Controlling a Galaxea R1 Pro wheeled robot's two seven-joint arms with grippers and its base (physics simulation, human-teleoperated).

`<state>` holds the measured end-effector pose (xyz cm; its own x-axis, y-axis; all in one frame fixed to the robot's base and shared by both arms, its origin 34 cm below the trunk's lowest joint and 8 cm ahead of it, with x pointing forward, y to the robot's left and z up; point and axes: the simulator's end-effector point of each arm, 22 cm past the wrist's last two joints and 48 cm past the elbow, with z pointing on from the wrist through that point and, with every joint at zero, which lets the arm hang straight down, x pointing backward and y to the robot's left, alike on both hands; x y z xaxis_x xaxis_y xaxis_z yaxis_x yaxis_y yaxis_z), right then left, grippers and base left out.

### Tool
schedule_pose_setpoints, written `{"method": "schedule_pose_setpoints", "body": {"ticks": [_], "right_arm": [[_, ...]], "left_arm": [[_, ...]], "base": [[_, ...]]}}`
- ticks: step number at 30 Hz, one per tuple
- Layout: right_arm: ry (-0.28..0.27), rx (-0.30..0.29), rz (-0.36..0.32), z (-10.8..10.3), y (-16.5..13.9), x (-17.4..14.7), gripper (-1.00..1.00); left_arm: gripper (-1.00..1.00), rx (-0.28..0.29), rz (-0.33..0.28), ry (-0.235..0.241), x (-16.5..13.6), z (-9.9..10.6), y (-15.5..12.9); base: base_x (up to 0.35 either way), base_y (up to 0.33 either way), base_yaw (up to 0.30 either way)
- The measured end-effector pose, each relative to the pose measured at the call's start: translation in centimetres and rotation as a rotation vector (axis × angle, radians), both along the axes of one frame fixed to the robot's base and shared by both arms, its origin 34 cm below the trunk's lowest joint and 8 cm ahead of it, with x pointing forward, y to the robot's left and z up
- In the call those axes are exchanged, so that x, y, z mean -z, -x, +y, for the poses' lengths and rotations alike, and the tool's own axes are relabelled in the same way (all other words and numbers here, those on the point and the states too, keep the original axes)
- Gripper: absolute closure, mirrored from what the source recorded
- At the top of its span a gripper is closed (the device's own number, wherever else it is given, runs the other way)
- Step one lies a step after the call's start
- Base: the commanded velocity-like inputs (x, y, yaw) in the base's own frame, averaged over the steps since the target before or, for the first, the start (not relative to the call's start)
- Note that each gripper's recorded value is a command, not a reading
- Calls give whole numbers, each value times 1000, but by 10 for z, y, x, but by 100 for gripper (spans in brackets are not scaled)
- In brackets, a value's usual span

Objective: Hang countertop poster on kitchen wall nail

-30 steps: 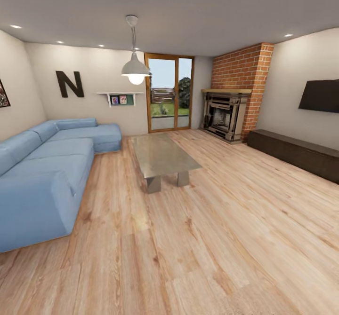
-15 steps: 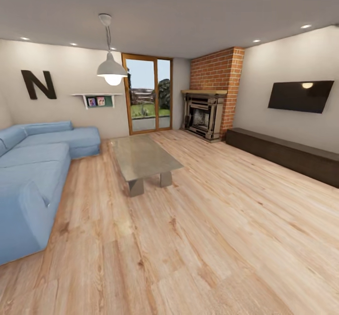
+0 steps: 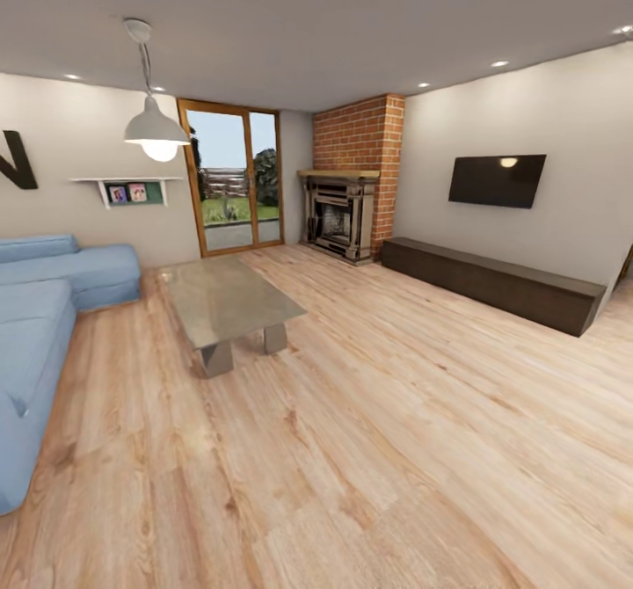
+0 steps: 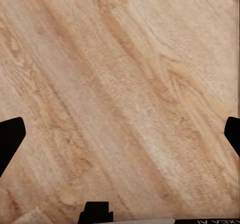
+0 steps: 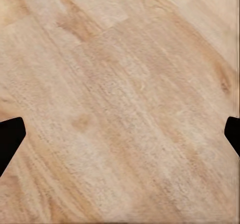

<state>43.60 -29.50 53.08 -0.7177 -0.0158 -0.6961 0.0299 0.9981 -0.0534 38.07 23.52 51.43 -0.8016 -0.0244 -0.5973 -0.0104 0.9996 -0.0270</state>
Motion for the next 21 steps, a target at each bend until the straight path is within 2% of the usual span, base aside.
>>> {"method": "schedule_pose_setpoints", "body": {"ticks": [21], "right_arm": [[-1,0,-8,1,-2,-2,-100]], "left_arm": [[-100,2,0,1,0,-1,1]], "base": [[0,0,-299]]}}
